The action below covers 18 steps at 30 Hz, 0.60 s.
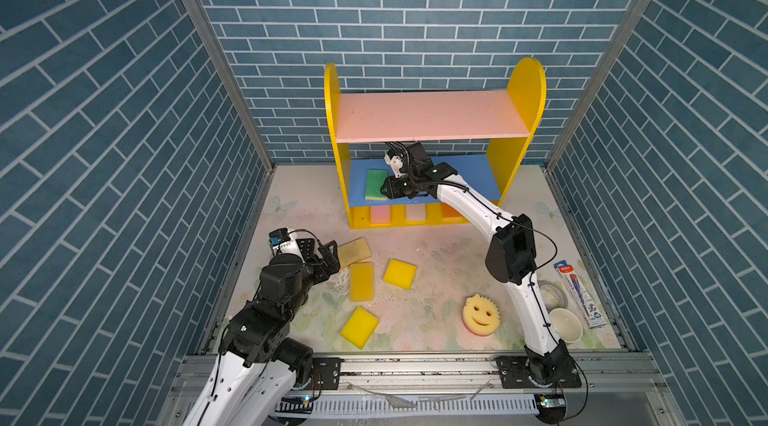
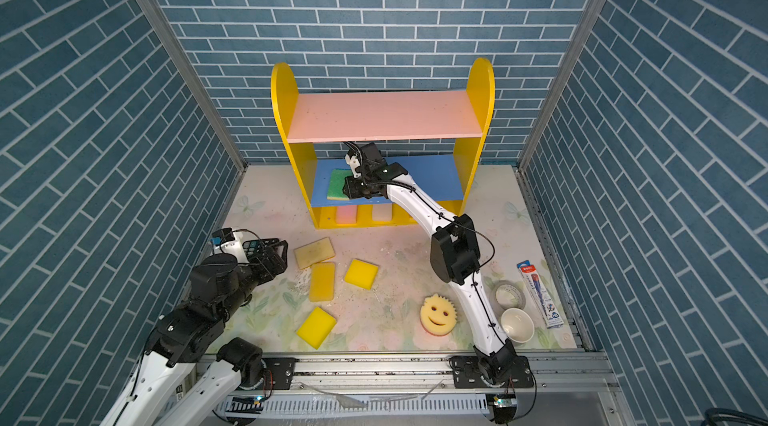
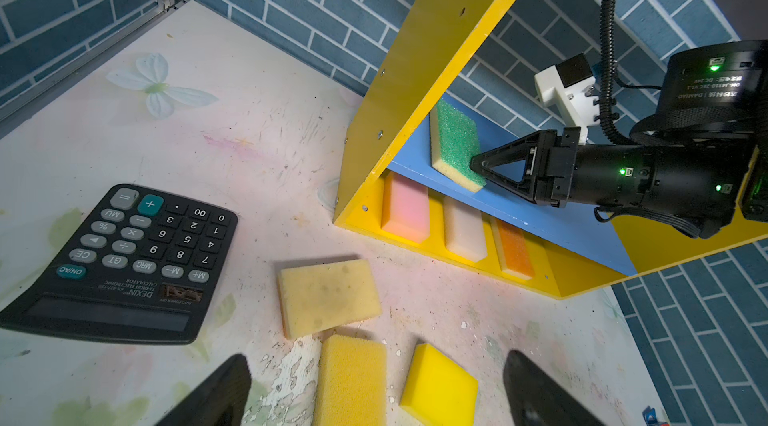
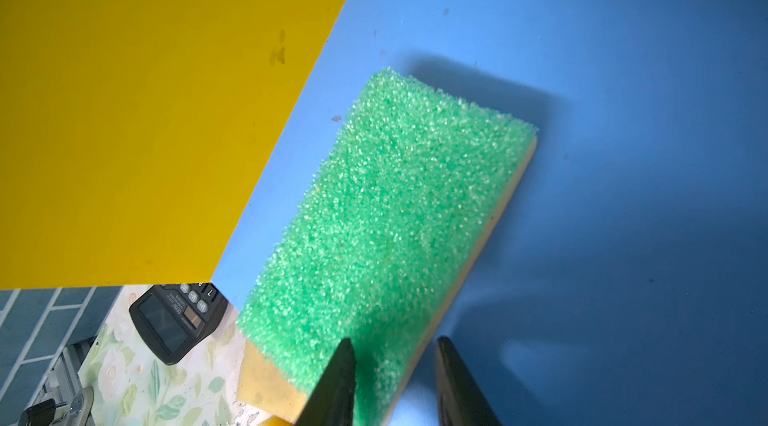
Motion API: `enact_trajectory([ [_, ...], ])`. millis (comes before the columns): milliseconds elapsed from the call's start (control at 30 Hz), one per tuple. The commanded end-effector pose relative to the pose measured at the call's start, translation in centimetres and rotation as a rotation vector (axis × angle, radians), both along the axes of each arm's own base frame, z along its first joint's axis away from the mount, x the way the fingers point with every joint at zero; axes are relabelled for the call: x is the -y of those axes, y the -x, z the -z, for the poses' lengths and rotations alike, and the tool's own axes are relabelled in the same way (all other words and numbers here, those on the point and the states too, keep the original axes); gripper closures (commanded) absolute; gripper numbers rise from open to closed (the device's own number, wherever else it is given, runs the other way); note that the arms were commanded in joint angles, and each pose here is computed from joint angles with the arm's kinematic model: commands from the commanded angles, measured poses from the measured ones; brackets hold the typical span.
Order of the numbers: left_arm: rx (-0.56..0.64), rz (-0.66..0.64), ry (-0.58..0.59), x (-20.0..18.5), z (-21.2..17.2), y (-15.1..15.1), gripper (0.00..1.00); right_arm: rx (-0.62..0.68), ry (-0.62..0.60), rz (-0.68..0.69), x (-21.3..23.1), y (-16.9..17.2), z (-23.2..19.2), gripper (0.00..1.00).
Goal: Place and organize the cleaning sponges onto the shelf
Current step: 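Lower the green sponge flat onto the blue shelf with the right gripper, then open the right gripper and draw it back toward the yellow sponges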
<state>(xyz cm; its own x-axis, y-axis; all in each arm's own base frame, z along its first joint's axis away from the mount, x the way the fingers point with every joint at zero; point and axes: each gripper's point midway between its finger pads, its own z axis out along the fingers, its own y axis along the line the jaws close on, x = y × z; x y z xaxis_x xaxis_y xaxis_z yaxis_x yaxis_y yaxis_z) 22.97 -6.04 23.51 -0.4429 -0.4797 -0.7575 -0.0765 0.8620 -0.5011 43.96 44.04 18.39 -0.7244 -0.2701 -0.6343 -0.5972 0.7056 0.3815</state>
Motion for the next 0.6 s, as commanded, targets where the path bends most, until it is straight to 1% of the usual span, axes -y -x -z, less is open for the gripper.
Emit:
enact_trajectory([
  [0,0.011,0.012,0.002,0.2,-0.3,-0.1,0.04,0.094,-0.032,-0.029,-0.6,-0.7,-3.2,0.66],
  [233,0.015,0.019,-0.002,0.2,-0.5,0.0,0.04,0.141,-0.072,-0.022,-0.3,-0.5,-6.8,0.64],
  [333,0.017,0.023,-0.003,0.3,-0.5,0.1,0.04,0.128,-0.090,-0.015,0.0,0.1,-7.7,0.64],
  [433,0.018,0.034,-0.005,0.4,-0.5,0.2,0.04,0.082,-0.089,-0.009,0.6,1.3,-7.2,0.64],
  [467,0.017,0.039,-0.005,0.5,-0.5,0.2,0.04,0.078,-0.087,-0.005,1.0,1.9,-7.5,0.64],
  [567,-0.001,0.052,-0.013,0.7,-0.1,0.2,0.03,0.073,-0.064,0.005,2.4,3.8,-6.5,0.61],
])
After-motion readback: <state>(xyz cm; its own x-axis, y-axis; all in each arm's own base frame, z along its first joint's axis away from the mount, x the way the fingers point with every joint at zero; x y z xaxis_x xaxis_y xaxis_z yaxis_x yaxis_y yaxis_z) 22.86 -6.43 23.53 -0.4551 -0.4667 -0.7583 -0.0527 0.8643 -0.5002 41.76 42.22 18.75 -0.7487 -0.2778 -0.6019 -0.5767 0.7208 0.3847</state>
